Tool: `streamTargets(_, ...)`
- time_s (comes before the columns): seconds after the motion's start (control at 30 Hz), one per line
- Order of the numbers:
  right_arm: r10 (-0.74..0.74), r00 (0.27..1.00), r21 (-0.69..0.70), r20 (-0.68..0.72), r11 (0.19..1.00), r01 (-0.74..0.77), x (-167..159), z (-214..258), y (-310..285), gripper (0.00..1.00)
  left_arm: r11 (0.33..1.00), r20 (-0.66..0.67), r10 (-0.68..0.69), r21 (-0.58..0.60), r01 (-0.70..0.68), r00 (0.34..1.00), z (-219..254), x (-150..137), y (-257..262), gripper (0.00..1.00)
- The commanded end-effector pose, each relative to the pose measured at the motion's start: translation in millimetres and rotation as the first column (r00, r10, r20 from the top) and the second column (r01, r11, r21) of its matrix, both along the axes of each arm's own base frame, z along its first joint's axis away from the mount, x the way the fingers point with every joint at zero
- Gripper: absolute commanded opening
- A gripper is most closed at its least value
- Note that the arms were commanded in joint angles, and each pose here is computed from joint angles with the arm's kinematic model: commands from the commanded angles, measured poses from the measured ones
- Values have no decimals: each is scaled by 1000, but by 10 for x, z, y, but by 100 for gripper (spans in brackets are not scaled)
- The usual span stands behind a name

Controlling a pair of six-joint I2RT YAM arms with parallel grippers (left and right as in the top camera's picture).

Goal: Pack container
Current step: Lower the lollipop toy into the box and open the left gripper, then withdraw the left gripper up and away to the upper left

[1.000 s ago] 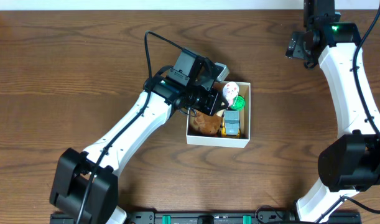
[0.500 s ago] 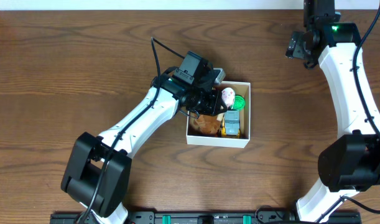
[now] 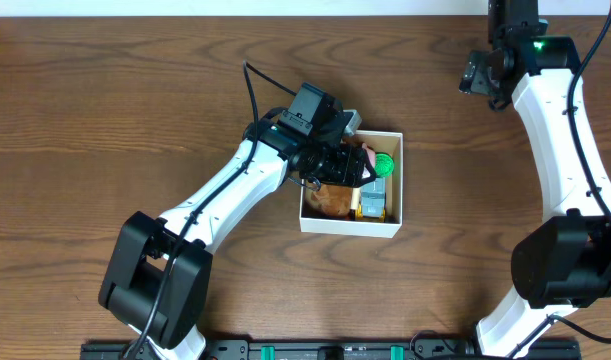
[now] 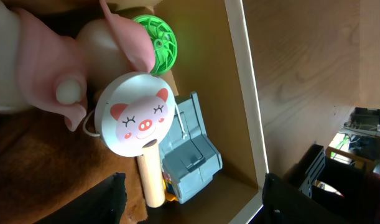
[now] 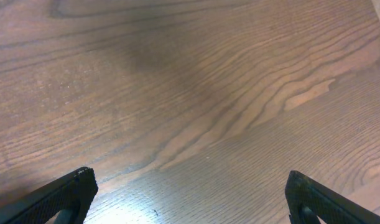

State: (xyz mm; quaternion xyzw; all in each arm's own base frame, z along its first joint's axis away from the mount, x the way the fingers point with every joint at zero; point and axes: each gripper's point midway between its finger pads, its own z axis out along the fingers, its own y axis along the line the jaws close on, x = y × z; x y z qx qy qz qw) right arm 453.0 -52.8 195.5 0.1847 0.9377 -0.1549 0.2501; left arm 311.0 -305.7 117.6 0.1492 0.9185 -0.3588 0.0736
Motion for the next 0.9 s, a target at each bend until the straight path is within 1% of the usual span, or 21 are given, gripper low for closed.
streamTargets(0.0, -5, 1000, -8, 26, 1000, 5, 7, 120, -49, 99, 1000, 1, 11, -6, -11, 1000, 12, 64, 38, 70)
streamTargets(0.13, -5, 1000, -8, 26, 1000, 5, 7, 120, -49, 99, 998, -3, 69, -12, -69, 998, 24, 210, 175, 70)
streamTargets(0.23, -5, 1000, -8, 27, 1000, 5, 8, 120, -49, 99, 993, 29, 110, -32, -109, 993, 70, 387, 286, 70)
streamTargets(0.4, -5, 1000, -8, 27, 1000, 5, 7, 121, -48, 99, 978, 148, 187, -116, -171, 971, 263, 819, 462, 70)
streamTargets(0.5, -5, 1000, -8, 26, 1000, 5, 7, 120, -49, 99, 965, 231, 238, -164, -203, 943, 401, 1088, 600, 70)
streamTargets(0.57, -5, 1000, -8, 26, 1000, 5, 7, 120, -49, 99, 955, 270, 282, -174, -242, 921, 451, 1247, 751, 71)
streamTargets(0.6, -5, 1000, -8, 26, 1000, 5, 7, 120, -49, 99, 947, 284, 315, -161, -278, 906, 441, 1329, 873, 72)
streamTargets(0.63, -5, 1000, -8, 26, 1000, 5, 7, 120, -49, 99, 939, 290, 342, -143, -313, 894, 415, 1385, 983, 74)
streamTargets(0.7, -5, 1000, -8, 26, 1000, 5, 7, 120, -49, 99, 911, 317, 407, -64, -408, 857, 306, 1510, 1327, 80)
streamTargets(0.73, -5, 1000, -8, 26, 1000, 5, 7, 120, -49, 99, 886, 344, 435, -3, -463, 832, 233, 1567, 1550, 82)
streamTargets(0.8, -5, 1000, -8, 26, 1000, 5, 7, 120, -49, 99, 809, 402, 494, 112, -576, 771, 117, 1664, 2012, 84)
streamTargets(0.87, -5, 1000, -8, 26, 1000, 5, 7, 120, -49, 99, 722, 451, 548, 171, -671, 705, 91, 1743, 2431, 90)
